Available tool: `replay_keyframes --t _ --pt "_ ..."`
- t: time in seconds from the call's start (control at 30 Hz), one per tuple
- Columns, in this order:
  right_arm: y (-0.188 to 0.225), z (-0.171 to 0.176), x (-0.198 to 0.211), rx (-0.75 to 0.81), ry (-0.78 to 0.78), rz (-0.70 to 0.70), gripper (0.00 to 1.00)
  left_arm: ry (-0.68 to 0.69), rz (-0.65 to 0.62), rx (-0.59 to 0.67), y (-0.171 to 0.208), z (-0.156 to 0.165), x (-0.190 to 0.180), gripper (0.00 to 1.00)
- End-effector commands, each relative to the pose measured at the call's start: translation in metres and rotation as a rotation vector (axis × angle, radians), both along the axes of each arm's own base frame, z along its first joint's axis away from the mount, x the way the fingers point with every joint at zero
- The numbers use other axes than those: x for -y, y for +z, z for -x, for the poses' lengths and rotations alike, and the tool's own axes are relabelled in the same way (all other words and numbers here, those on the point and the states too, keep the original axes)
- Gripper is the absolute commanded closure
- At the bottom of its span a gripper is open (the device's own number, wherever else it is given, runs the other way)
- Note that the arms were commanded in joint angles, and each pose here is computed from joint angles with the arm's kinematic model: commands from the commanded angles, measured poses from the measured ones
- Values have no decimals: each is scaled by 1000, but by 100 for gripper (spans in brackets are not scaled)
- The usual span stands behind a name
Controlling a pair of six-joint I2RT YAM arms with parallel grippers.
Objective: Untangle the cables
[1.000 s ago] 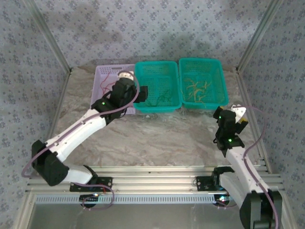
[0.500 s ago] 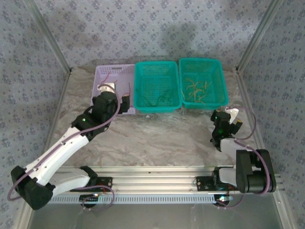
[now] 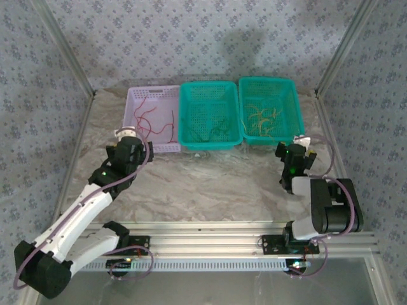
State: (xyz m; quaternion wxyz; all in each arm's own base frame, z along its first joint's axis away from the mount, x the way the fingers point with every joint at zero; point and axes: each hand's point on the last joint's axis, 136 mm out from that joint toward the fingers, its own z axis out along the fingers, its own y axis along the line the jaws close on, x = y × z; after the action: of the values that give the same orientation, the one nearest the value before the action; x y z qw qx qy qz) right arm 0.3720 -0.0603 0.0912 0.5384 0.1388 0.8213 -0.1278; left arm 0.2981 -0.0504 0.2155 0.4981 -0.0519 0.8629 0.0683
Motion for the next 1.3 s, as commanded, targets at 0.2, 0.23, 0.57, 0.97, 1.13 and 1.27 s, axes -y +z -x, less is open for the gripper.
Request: replay_keyframes --t 0.2,0.23,0.57,0.97,1.13,1.27 --pt "-4 -13 -23 23 169 22 0 153 -11 51 -6 -9 -44 0" --pt "-4 -13 -23 25 170 25 0 178 -19 48 -11 -9 -51 0" --pt "-3 -13 -24 27 174 24 0 351 -54 49 -48 -28 -103 0" --pt "-3 -13 -23 28 171 24 0 240 -65 176 -85 -65 -109 0" --pt "-4 -13 -24 25 172 24 0 68 -40 181 -103 -84 -81 0" --pt "-4 -13 -24 25 172 24 0 35 -12 149 -122 -95 -78 0"
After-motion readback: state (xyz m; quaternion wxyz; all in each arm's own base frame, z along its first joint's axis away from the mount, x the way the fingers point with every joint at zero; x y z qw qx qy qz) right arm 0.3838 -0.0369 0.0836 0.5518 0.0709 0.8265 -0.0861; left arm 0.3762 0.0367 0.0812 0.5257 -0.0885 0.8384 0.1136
